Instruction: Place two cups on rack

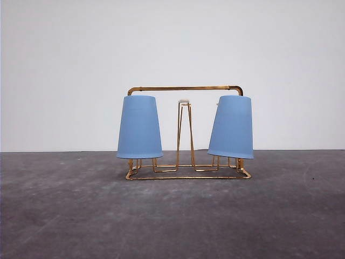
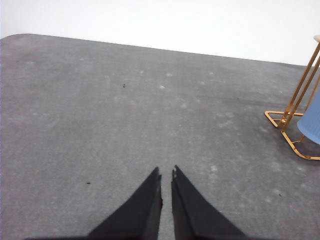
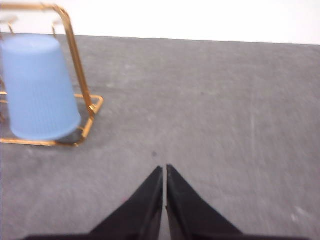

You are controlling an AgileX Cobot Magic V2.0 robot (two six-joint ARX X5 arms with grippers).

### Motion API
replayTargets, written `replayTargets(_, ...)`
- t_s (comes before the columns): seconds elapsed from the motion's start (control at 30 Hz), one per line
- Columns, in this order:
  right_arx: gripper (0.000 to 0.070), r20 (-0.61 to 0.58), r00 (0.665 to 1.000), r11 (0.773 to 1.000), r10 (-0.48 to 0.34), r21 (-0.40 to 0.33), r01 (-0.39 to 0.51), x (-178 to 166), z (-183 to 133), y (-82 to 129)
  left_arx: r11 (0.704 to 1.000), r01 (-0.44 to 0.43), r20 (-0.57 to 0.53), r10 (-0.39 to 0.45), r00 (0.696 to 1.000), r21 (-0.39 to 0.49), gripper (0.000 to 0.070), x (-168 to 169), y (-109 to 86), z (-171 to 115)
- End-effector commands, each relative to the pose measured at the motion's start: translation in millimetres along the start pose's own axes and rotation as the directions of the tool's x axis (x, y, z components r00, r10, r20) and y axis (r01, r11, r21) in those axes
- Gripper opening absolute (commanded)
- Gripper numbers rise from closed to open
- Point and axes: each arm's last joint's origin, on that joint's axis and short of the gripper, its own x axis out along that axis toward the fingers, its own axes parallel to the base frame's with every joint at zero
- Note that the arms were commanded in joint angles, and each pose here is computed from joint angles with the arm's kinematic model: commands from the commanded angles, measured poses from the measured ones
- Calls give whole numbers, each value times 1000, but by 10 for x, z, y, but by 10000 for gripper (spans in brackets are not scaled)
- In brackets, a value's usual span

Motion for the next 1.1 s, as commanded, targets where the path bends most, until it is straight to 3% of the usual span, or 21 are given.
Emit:
replayTargets(0.0,7,45,999,1000,-11,20,10,-35,-41,-19,1000,0,-15,0,1000,-9,17,14,5,-50)
replayTargets(0.3,7,129,991,999,-34,15,32,-90,-302,-57,1000,0,-15,0,1000,-9,17,14,5,-50)
replayTargets(0.73,7,65,998,998,-19,-59,23,-118,-390,-41,1000,1,-16,-1,1000,-9,17,15,5,-50)
replayTargets(1.07,7,90,996,998,-21,-61,26,-120,-365,-40,1000,0,-16,0,1000,-9,17,15,5,-50)
